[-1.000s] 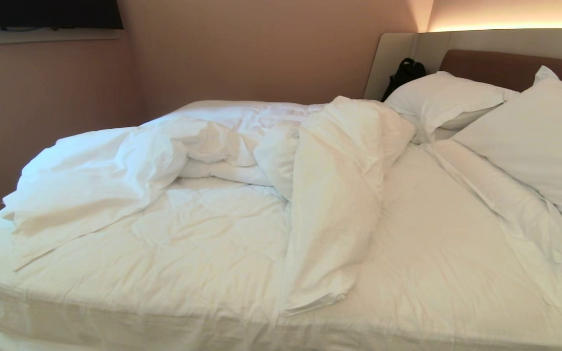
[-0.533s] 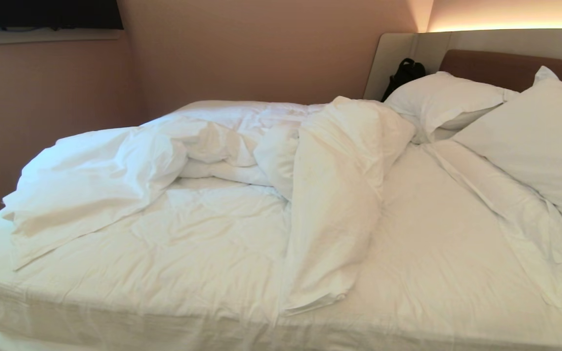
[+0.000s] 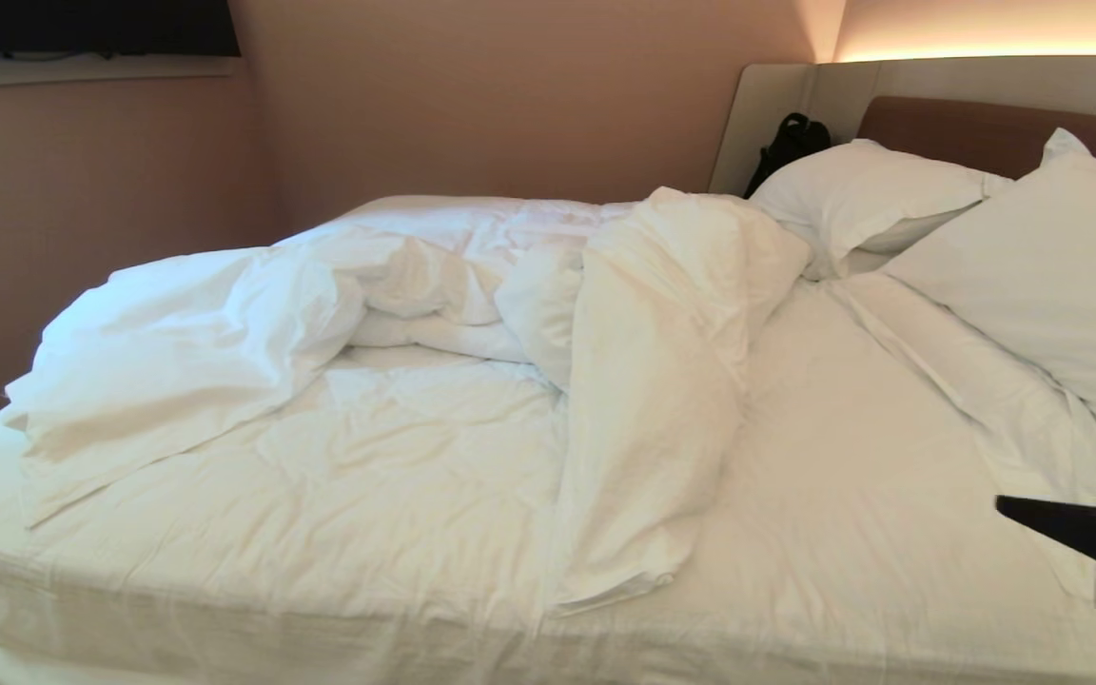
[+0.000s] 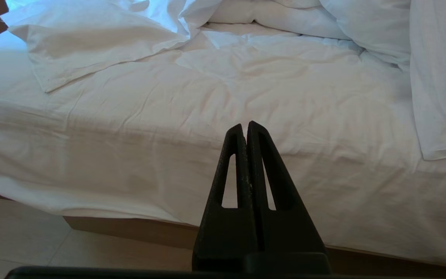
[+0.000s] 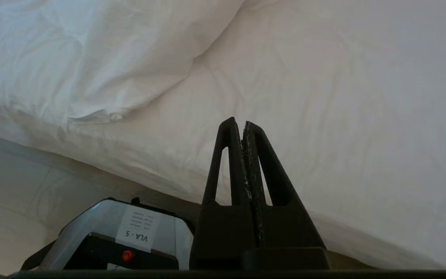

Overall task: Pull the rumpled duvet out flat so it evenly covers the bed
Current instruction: Flatten the corners of the folded blanket

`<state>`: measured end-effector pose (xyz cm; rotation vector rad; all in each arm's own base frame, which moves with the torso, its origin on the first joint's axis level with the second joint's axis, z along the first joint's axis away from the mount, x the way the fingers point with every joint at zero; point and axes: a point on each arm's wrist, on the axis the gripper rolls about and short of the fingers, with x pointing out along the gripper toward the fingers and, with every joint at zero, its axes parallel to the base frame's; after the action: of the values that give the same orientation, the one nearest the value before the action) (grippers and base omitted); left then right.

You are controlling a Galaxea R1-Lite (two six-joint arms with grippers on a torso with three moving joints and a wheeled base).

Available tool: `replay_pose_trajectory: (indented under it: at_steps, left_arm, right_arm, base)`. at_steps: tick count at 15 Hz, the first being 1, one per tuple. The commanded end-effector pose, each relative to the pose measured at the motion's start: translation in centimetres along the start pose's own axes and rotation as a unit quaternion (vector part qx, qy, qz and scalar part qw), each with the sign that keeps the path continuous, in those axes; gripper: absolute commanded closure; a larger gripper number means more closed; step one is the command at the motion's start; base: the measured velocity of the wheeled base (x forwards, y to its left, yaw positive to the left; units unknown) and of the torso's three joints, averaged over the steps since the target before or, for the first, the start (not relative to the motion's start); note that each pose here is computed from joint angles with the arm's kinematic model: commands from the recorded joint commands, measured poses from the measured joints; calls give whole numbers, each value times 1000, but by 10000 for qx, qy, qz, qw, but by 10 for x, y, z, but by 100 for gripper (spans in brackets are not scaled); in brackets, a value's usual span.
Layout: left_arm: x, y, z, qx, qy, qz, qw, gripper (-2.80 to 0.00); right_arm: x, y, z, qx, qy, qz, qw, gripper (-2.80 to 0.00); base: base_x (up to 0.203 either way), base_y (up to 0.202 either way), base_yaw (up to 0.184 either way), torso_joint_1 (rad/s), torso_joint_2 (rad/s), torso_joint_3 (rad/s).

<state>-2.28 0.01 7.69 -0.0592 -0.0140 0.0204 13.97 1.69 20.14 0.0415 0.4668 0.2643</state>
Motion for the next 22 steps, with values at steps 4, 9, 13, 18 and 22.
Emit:
replay_pose_trajectory:
  at_steps: [4,9,13,18,22]
  left_arm:
    - [0,0,0,-3,5,3,10000,0]
    - [0,0,0,-3,5,3,10000,0]
    - [0,0,0,-3,5,3,10000,0]
    - [0,0,0,-3,5,3,10000,0]
    - [0,0,0,-3,5,3,10000,0]
  right_arm:
    - [139,18,32,-146,599,408,9973,0]
    - [198,54,55,-70,519,508,9973,0]
    - [211,99,44,-390,637,625,9952,-280]
    - [242,122,28,-595,780,287,9948,-280]
    - [256,128,17,-525,928,298,9939,-280]
  base:
    - [0,0,0,0,0,0]
    - [0,0,0,0,0,0]
    - [0,0,0,0,0,0]
    - [0,0,0,0,0,0]
    - [0,0,0,0,0,0]
